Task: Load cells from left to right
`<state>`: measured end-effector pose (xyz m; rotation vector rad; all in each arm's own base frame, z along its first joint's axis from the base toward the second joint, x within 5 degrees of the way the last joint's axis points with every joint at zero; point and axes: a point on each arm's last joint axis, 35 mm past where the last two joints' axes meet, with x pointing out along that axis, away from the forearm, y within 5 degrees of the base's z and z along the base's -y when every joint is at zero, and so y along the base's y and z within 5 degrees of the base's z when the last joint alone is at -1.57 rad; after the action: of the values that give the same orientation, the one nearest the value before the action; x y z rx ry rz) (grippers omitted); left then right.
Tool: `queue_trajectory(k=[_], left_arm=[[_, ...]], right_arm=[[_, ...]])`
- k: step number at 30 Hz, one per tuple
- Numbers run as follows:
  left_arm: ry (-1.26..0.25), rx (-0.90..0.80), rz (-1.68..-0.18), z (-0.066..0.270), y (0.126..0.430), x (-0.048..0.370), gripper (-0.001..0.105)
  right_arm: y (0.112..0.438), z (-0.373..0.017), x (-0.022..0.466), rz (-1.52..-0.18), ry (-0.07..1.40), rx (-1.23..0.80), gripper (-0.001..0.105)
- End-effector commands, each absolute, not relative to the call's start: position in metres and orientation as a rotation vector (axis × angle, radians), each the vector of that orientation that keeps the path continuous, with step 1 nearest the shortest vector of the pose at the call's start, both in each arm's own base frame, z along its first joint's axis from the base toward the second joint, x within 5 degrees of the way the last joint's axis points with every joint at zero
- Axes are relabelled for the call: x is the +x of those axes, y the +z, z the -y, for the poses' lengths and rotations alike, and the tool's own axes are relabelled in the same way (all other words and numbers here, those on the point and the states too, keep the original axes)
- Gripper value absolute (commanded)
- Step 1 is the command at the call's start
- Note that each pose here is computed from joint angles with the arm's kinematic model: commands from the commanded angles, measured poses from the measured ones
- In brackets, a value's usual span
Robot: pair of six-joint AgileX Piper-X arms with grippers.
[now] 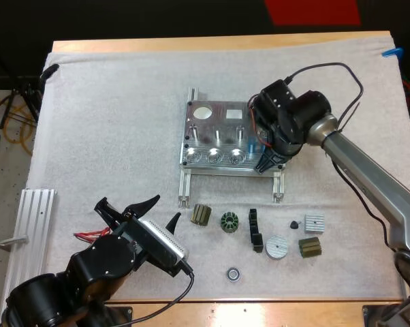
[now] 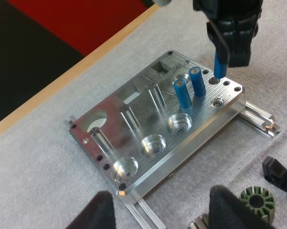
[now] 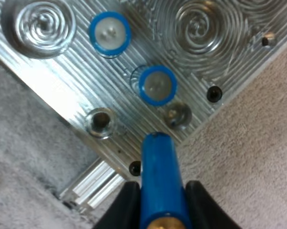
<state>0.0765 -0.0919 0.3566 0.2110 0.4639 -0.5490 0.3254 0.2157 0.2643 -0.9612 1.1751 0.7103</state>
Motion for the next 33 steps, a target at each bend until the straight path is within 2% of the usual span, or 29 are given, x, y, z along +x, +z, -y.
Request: queue_trajectory(k=[1,17,33], left_arm=[[-0.549,0.190,-0.459,0.091,0.358,0.076,0.045],[-0.551,0.190,-0.460,0.091,0.358,0.076,0.045],[-0.551,0.190,-0.460,0.091,0.358,0.076,0.045]], right_arm=[[0.268,-0.215,0.328,-1.152,0.706,-0.978,0.000],[0.255,-0.201,0.348,-1.168,0.659,-0.949,0.000],[0.251,-0.205,0.351,-1.147,0.709,-0.903,0.000]])
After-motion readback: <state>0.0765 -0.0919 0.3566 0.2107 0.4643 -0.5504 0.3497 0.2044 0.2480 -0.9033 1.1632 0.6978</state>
